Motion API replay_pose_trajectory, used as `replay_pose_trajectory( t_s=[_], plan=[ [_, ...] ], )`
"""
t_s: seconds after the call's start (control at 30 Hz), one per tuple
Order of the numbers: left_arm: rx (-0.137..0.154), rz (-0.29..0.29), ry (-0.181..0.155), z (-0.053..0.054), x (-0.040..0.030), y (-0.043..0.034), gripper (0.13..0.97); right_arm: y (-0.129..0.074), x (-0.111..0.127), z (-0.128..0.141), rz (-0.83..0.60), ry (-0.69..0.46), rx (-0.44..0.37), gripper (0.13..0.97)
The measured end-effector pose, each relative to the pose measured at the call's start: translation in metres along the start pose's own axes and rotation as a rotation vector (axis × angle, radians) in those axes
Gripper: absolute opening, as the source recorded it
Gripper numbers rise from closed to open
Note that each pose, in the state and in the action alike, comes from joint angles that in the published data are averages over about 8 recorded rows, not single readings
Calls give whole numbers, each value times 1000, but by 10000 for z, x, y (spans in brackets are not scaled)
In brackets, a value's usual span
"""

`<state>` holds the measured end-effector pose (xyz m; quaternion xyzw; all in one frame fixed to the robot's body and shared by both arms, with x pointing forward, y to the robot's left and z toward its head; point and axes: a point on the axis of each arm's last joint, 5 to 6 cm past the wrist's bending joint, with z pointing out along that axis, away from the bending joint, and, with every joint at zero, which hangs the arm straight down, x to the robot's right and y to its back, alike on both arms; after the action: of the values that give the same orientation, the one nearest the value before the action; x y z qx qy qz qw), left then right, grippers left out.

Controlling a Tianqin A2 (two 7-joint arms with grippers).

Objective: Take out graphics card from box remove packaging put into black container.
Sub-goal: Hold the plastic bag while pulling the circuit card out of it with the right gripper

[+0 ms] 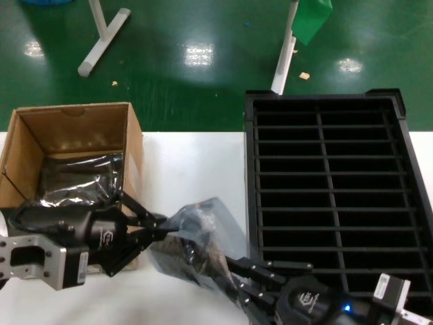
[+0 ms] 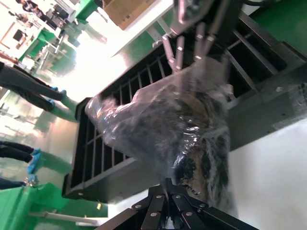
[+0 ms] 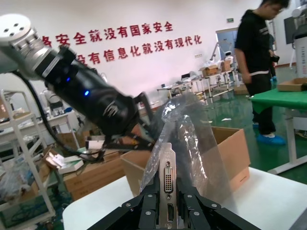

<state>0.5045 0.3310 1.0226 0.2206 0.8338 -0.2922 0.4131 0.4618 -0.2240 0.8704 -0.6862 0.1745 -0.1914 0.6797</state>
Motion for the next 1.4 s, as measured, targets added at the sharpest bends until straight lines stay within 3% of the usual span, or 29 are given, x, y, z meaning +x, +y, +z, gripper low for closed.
replay_pose_trajectory(
  t_s=[0.27,0.77,1.4],
  plan=[
    [5,16,-10,-34,-47,-54,142,28,-60,79,-16,-30,-8,202],
    [-3,49,46,-50,51,-54,142,-79,-16,135,-45,-48,-5,201],
    [-4,53,56,-12,58,-19,142,-58,180,32,-86,-37,-53,201]
  ],
)
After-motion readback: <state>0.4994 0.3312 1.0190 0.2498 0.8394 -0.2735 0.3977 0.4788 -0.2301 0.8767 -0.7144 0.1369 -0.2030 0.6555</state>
